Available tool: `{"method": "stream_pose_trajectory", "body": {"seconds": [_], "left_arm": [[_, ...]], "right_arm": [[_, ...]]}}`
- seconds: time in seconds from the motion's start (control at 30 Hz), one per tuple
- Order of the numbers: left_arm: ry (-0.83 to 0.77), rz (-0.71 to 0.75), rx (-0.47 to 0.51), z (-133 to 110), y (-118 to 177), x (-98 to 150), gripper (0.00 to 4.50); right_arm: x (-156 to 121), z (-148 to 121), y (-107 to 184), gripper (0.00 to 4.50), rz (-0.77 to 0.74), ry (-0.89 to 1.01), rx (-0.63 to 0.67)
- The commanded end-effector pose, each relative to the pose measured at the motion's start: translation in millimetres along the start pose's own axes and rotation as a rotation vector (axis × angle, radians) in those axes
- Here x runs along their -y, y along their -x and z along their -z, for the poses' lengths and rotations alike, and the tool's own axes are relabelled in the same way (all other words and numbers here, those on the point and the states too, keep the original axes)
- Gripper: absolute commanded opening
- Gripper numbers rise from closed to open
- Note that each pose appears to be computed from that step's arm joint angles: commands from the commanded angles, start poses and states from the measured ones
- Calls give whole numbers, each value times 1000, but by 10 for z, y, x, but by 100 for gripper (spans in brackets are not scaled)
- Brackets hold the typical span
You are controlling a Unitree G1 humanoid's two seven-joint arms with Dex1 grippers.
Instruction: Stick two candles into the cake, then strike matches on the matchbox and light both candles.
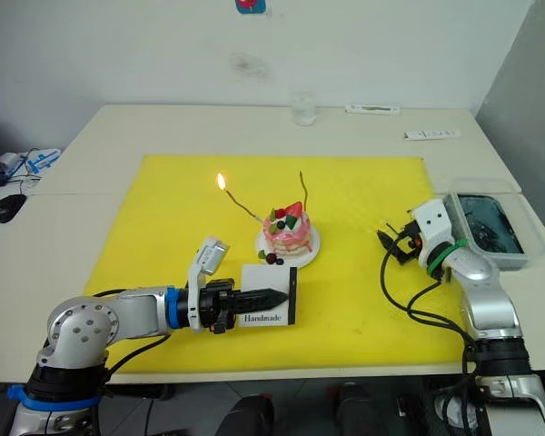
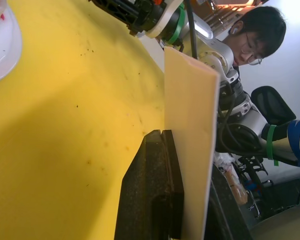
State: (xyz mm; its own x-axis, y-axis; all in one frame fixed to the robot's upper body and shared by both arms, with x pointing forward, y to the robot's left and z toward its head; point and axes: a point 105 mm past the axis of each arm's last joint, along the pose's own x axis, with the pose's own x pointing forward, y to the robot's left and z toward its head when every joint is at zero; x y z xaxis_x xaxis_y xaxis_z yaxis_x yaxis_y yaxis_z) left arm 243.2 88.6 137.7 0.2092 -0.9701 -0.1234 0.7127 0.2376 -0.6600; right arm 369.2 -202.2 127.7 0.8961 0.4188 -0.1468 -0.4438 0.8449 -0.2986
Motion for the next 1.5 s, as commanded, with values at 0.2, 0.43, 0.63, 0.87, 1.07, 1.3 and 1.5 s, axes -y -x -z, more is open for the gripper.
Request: {"method": "stream_pose_trajectory", "body": {"seconds": [0.2,0.43,0.63,0.87,1.07,1.3,1.5], "left_arm": [[-38,12,21,-63,9,61,0],[-35,10,23,-58,9,57,0],[-32,2,23,-47,23,50,0],[-30,-4,24,-39,31,45,0],[-28,-10,25,-34,44,41,0],[-26,-14,23,-31,58,37,0],[-24,-16,22,-34,81,38,0]], "right_arm": [[133,-1,-100,445,88,-33,5],[86,109,-134,280,99,-78,-49],[100,139,-125,63,122,-113,-90],[70,68,-50,3,128,-144,-76],[-141,-189,126,3,22,-120,-21],[-506,-271,391,3,-169,-106,-66],[-809,-159,638,3,-284,-103,-132]]}}
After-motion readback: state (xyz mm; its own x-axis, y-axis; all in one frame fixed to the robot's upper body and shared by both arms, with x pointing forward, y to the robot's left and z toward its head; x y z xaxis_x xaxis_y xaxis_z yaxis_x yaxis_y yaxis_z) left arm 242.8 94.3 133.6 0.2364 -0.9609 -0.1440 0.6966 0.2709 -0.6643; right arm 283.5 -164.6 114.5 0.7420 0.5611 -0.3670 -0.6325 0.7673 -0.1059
